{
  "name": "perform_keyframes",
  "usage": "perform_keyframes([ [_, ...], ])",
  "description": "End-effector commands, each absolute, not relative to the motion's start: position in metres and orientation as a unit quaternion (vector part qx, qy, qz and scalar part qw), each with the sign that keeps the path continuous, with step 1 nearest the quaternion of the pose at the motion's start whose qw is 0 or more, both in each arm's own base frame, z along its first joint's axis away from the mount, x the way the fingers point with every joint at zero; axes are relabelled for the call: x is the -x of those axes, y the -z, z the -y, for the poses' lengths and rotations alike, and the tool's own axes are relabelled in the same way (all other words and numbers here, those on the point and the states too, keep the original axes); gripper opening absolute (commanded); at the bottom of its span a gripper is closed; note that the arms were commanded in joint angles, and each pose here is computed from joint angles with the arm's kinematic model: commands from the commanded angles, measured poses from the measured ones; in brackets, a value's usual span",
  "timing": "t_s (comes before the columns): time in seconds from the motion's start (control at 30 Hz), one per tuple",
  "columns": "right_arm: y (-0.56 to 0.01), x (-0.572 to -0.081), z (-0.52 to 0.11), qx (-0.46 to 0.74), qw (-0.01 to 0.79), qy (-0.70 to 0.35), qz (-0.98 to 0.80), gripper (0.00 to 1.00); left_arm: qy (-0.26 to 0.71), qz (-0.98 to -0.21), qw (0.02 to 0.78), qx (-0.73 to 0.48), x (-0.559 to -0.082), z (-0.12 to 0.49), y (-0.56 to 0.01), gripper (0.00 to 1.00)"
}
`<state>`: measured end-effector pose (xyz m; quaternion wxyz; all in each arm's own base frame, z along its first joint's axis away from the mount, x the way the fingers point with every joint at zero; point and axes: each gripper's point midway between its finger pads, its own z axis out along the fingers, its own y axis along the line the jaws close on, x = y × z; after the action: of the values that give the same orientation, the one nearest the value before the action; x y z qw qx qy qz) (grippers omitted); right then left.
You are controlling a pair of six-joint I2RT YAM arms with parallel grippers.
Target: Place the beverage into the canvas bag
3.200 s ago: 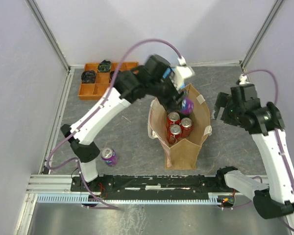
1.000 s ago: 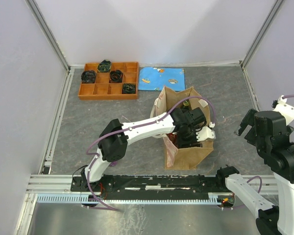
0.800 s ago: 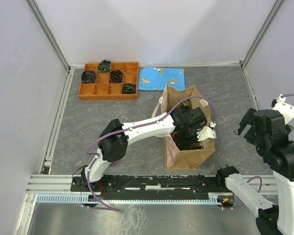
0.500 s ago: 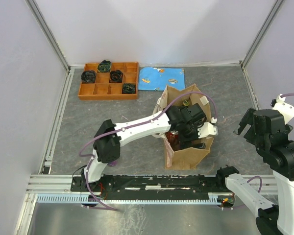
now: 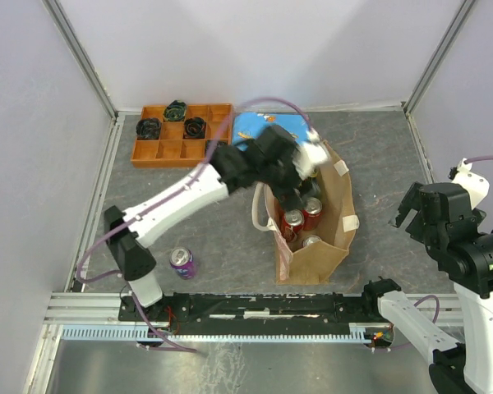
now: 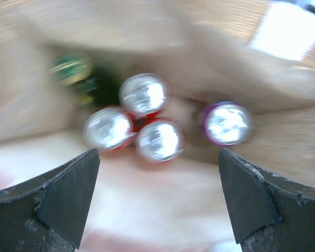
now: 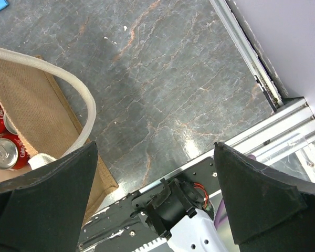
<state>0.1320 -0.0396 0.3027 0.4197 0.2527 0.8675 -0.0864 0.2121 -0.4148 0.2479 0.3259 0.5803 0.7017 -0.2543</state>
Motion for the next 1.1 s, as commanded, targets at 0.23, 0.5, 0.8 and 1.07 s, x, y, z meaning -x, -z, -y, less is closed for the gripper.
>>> perform_keyframes([
  [0.23, -0.29, -0.147, 0.031, -0.256, 0.422, 0.068, -0.867, 0.99, 0.116, -0.863, 0.329, -0.365, -0.299, 0.169, -0.283, 1.0],
  [0.5, -0.281, -0.16, 0.021, -0.241, 0.411, 0.057, -0.877, 0.99, 0.064, -0.837, 0.256, -0.48, -0.181, 0.091, -0.197, 0.99],
  [0.8, -0.274, -0.164, 0.015, -0.237, 0.402, 0.047, -0.884, 0.99, 0.079, -0.844, 0.202, -0.49, -0.148, 0.08, -0.133, 0.99],
  [1.07, -0.279, -0.156, 0.019, -0.241, 0.403, 0.053, -0.881, 0.99, 0.076, -0.842, 0.169, -0.507, -0.144, 0.076, -0.098, 0.99],
])
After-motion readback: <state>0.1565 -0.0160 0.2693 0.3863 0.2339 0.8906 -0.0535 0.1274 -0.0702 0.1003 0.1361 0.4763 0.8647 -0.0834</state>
